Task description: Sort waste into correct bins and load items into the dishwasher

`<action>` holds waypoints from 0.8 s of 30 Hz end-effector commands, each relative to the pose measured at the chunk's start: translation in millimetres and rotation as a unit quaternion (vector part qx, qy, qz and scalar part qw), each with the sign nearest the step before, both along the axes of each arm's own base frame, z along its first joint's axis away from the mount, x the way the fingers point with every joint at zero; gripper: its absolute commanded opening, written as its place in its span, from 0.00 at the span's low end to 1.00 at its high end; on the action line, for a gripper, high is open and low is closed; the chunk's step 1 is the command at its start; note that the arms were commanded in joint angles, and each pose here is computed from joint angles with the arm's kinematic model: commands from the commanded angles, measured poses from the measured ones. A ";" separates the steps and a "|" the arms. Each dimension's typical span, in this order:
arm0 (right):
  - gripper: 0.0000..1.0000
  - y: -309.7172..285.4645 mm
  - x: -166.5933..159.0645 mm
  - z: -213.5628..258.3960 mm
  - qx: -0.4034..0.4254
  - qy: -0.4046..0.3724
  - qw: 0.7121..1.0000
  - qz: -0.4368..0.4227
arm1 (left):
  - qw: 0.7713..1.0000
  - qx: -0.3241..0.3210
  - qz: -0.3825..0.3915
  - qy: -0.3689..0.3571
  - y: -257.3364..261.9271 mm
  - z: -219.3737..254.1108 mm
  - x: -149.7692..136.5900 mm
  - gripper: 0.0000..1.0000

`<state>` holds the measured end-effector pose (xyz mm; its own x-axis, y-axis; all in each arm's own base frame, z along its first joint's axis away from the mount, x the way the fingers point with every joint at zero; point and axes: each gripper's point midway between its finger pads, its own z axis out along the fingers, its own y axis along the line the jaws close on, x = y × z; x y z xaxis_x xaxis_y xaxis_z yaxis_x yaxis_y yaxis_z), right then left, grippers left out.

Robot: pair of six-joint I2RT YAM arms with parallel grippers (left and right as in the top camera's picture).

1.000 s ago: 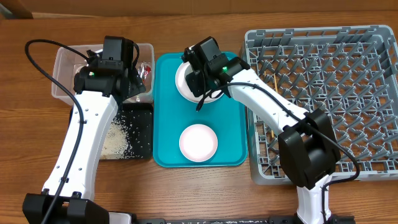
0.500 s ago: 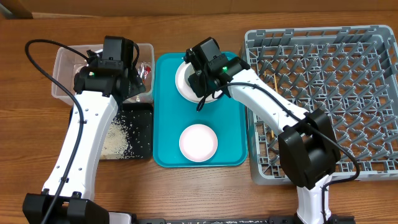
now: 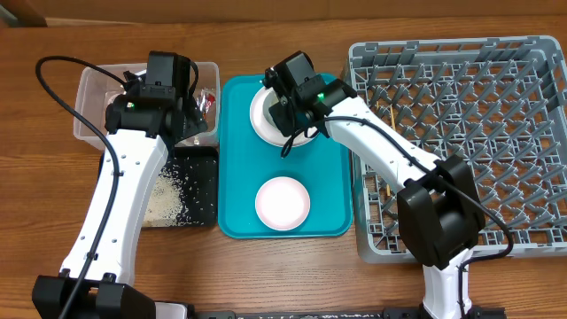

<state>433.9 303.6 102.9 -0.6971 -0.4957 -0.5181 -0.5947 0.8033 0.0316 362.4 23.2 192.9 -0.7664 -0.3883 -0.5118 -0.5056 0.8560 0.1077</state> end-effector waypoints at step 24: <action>0.44 25.7 7.8 -5.7 -0.046 -0.063 0.997 0.003 | 1.000 0.003 -0.008 -0.006 -1.7 5.9 2.0 1.00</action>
